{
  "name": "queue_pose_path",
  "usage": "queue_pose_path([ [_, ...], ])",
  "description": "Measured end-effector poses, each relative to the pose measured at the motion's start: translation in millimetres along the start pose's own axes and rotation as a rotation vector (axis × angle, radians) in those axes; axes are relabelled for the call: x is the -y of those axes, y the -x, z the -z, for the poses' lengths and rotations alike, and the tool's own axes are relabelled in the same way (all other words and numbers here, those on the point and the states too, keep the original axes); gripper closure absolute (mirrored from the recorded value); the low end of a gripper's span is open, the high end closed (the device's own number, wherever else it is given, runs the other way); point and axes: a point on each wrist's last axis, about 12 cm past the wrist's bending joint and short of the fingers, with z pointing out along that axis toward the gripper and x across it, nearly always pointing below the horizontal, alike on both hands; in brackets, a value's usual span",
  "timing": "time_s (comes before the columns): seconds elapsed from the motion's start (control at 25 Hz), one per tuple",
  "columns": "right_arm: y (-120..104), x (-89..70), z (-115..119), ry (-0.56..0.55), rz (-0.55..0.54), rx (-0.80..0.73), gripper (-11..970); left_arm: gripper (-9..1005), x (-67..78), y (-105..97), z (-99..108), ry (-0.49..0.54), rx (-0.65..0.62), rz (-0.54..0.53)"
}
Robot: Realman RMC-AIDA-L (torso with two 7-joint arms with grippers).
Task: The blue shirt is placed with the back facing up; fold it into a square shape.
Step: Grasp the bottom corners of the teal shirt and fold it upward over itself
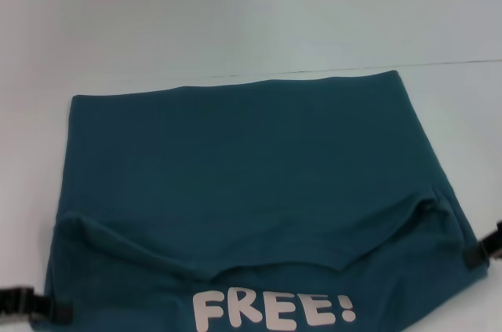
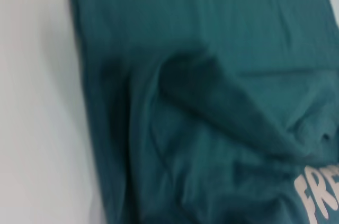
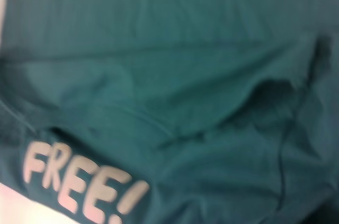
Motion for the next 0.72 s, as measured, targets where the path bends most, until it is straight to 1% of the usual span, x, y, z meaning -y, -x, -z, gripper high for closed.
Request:
queue_pose_path([
  [0.08, 4.8, -2.7, 4.8, 0.026, 0.011, 0.032, 900, 970, 3.9, 12.0, 6.5, -0.013, 0.027, -0.005],
  [0.12, 7.4, -3.7, 7.5, 0.034, 0.015, 0.048, 899, 970, 3.9, 12.0, 6.5, -0.013, 0.027, -0.005],
  [0.32, 23.8, -8.4, 24.3, 0.070, 0.029, 0.166, 893, 970, 15.4, 39.3, 20.4, -0.050, 0.093, -0.006],
  [0.52, 38.4, -8.2, 37.9, 0.077, 0.015, 0.292, 888, 970, 25.2, 64.3, 27.8, -0.027, 0.133, -0.001],
  [0.72, 49.1, -4.6, 42.5, 0.058, -0.009, 0.392, 882, 969, 31.6, 83.4, 28.9, 0.001, 0.183, 0.003],
])
